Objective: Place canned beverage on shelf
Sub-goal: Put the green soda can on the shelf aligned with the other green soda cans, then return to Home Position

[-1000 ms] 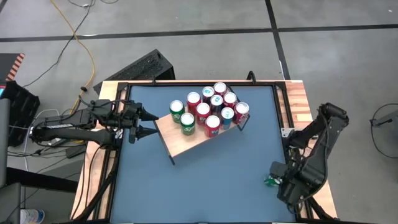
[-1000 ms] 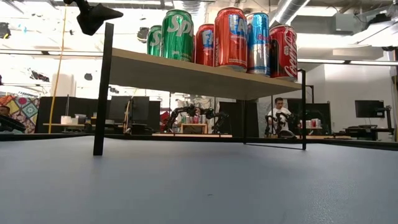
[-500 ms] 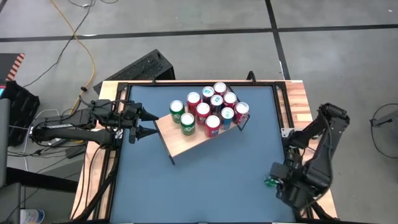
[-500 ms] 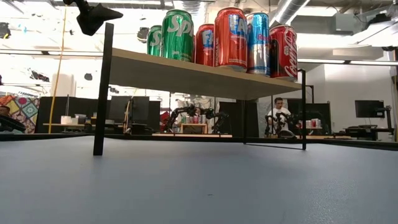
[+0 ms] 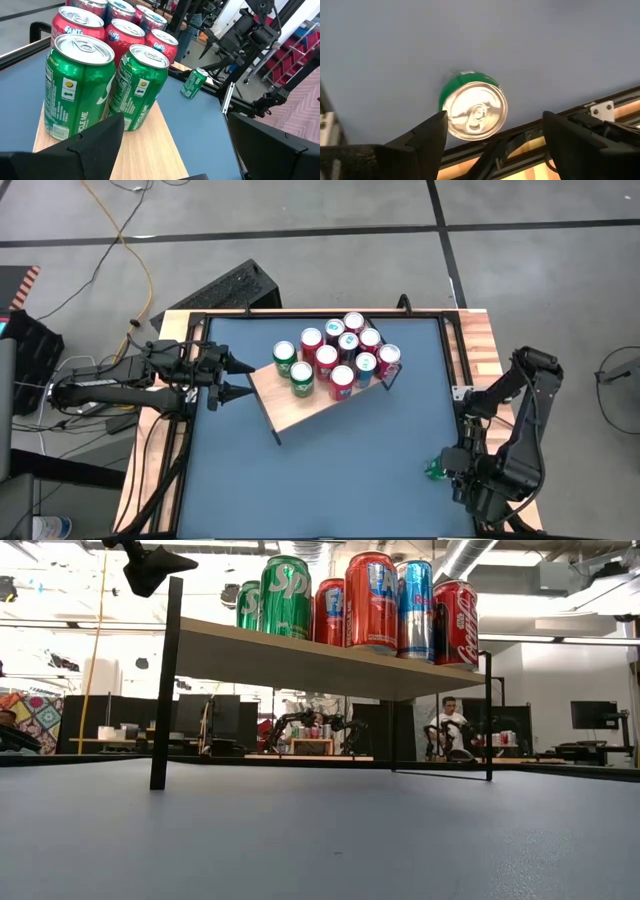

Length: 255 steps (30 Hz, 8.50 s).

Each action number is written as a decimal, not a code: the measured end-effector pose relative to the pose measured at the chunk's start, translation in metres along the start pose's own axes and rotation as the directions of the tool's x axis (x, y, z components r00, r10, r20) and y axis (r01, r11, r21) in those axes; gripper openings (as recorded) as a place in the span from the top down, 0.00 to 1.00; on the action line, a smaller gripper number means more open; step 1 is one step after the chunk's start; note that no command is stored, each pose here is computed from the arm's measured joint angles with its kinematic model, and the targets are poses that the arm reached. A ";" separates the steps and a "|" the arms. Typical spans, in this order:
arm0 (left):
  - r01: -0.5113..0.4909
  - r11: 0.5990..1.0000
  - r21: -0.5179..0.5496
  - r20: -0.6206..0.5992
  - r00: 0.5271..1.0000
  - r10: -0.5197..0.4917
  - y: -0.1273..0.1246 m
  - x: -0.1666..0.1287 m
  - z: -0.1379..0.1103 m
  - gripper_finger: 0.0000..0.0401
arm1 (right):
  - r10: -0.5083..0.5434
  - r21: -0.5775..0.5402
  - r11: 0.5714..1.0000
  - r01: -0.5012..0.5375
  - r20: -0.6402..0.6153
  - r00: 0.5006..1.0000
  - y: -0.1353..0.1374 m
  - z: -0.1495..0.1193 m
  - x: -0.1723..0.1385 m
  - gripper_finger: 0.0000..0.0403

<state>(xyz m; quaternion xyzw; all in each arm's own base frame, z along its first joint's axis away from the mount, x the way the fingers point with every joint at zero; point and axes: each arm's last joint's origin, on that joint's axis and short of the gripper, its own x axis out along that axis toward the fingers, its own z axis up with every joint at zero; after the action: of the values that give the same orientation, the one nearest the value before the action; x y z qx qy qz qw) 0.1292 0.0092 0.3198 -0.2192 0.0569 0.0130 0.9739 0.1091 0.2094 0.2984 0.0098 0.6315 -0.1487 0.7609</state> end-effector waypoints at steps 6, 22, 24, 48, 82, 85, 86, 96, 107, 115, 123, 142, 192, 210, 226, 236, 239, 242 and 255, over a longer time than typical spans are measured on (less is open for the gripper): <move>-0.011 1.000 -0.001 0.006 1.000 0.011 0.000 0.000 0.000 0.15 | -0.030 -0.014 0.999 0.030 -0.023 0.999 -0.001 -0.002 0.010 0.23; -0.042 0.999 -0.010 0.020 0.999 0.042 0.001 0.000 0.001 0.15 | -0.006 -0.060 0.998 0.004 -0.033 0.999 0.002 0.000 0.017 0.23; -0.044 0.999 -0.018 0.022 0.999 0.045 0.001 0.000 0.001 0.15 | 0.011 -0.053 0.999 -0.013 -0.030 0.999 0.004 0.001 0.017 0.23; -0.044 0.998 -0.035 0.021 0.999 0.045 0.001 0.000 0.001 0.15 | -0.002 -0.070 0.998 -0.006 -0.111 0.994 0.008 -0.008 0.047 0.23; -0.079 0.995 -0.066 -0.059 0.995 0.075 0.006 0.016 -0.006 0.15 | 0.079 -0.193 0.978 -0.084 -0.034 0.996 0.006 0.033 0.056 0.37; -0.079 0.995 -0.066 -0.059 0.995 0.075 0.006 0.016 -0.006 0.15 | 0.077 -0.174 0.982 -0.078 -0.010 0.997 0.007 0.034 0.056 0.38; -0.079 0.995 -0.066 -0.059 0.995 0.075 0.006 0.016 -0.006 0.15 | 0.081 -0.169 0.982 -0.079 0.002 0.997 0.008 0.035 0.057 0.38; -0.080 0.993 -0.090 -0.059 0.995 0.075 0.006 0.016 -0.006 0.15 | 0.082 -0.101 0.993 -0.067 0.154 0.985 0.010 0.049 0.059 0.38; -0.080 0.993 -0.091 -0.059 0.995 0.075 0.006 0.016 -0.006 0.15 | 0.057 -0.136 0.991 -0.013 0.326 0.944 -0.006 0.100 0.034 0.38; -0.079 0.994 -0.074 -0.059 0.995 0.075 0.006 0.016 -0.006 0.15 | 0.117 -0.199 0.980 -0.023 0.477 0.871 -0.032 0.159 0.002 0.38; -0.066 0.995 -0.070 -0.065 0.996 0.062 0.005 0.016 -0.006 0.15 | 0.152 -0.229 0.973 0.000 0.647 0.747 -0.063 0.206 -0.025 0.38; -0.060 0.996 -0.072 -0.079 0.995 0.054 0.005 0.016 -0.007 0.15 | 0.197 -0.423 0.899 0.115 0.624 0.756 -0.061 0.282 -0.013 0.38; -0.043 0.997 -0.065 -0.091 0.995 0.037 0.005 0.016 -0.008 0.15 | 0.259 -0.420 0.907 -0.020 0.520 0.814 -0.124 0.317 0.013 0.38; -0.036 0.997 -0.065 -0.077 0.997 0.031 0.004 0.016 -0.007 0.15 | 0.229 -0.397 0.918 -0.016 0.495 0.838 -0.119 0.312 0.014 0.12; 0.003 0.998 -0.069 -0.024 1.000 -0.004 0.002 0.016 -0.001 0.15 | 0.191 -0.368 0.928 0.049 0.587 0.787 -0.131 0.287 -0.039 0.13; 0.282 0.936 -0.209 0.162 0.954 -0.251 -0.014 0.005 0.021 0.15 | 0.240 -0.285 0.959 -0.009 0.789 0.565 -0.174 0.210 -0.146 0.14; 0.308 0.930 -0.203 0.172 0.946 -0.276 -0.016 0.002 0.022 0.15 | 0.246 -0.224 0.969 -0.106 0.815 0.525 -0.189 0.179 -0.165 0.14; 0.294 0.934 -0.205 0.155 0.951 -0.266 -0.015 0.000 0.021 0.15 | 0.268 -0.190 0.961 -0.198 0.808 0.525 -0.204 0.145 -0.176 0.14; 0.158 0.973 0.169 0.338 0.918 -0.208 -0.019 -0.035 0.030 0.15 | 0.154 -0.045 0.970 -0.239 0.872 0.464 -0.216 0.083 -0.151 0.14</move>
<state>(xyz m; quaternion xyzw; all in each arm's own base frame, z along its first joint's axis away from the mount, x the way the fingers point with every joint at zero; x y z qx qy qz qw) 0.0988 0.0051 0.3587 -0.1494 -0.1391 -0.0433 0.9780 0.1136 0.0185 0.4978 0.0377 0.1481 -0.0709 0.9857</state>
